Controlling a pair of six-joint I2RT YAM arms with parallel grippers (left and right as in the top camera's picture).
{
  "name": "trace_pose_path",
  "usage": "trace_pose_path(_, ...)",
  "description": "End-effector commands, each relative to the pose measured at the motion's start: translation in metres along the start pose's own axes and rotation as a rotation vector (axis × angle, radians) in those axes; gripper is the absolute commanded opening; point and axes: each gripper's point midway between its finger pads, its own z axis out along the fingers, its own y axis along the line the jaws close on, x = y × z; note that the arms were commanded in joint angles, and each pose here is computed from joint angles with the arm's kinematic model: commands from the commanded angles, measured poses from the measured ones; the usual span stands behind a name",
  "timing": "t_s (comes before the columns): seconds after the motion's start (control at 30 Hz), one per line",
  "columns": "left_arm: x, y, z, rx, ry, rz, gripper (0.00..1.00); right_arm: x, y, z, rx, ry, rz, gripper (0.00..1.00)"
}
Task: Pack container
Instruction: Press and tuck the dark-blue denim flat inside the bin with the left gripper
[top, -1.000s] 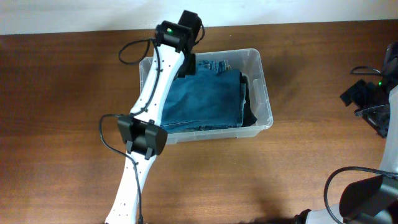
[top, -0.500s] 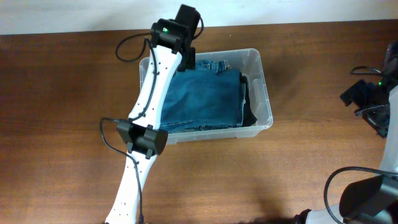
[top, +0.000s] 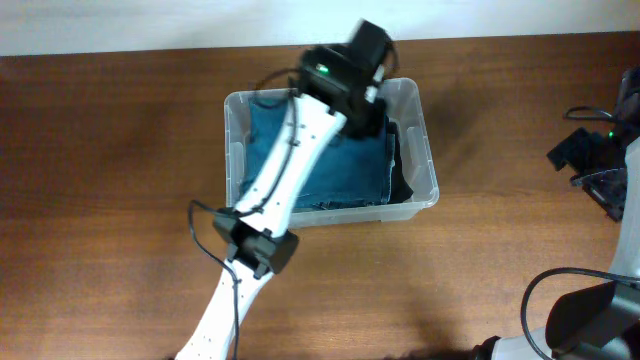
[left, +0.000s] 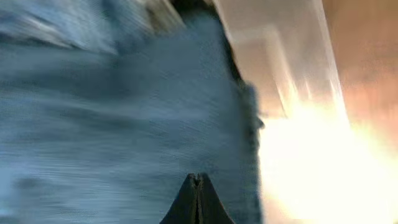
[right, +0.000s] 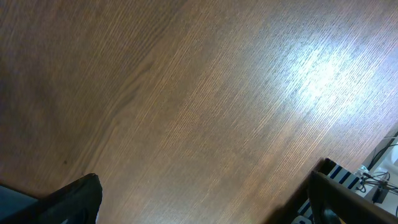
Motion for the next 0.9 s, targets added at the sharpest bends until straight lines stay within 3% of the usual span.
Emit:
trace_pose_path(0.0,0.023,-0.024,0.009,0.039,0.084,0.049,0.01,-0.001,-0.003,-0.003,0.001,-0.012,0.016,0.98)
trace_pose_path(0.27,0.063,-0.003,0.061,-0.164,0.254,0.084,0.01,-0.001,-0.003,-0.003,0.001,-0.012,0.016,0.98)
trace_pose_path(0.47,0.072,0.005,0.081,-0.185,0.3,0.079,0.01,-0.001,-0.003,-0.003,0.001,-0.012,0.016,0.98)
trace_pose_path(0.87,0.017,0.02,-0.021,-0.155,0.023,0.048,0.01,-0.001,-0.003,-0.003,0.001,-0.012,0.016,0.98)
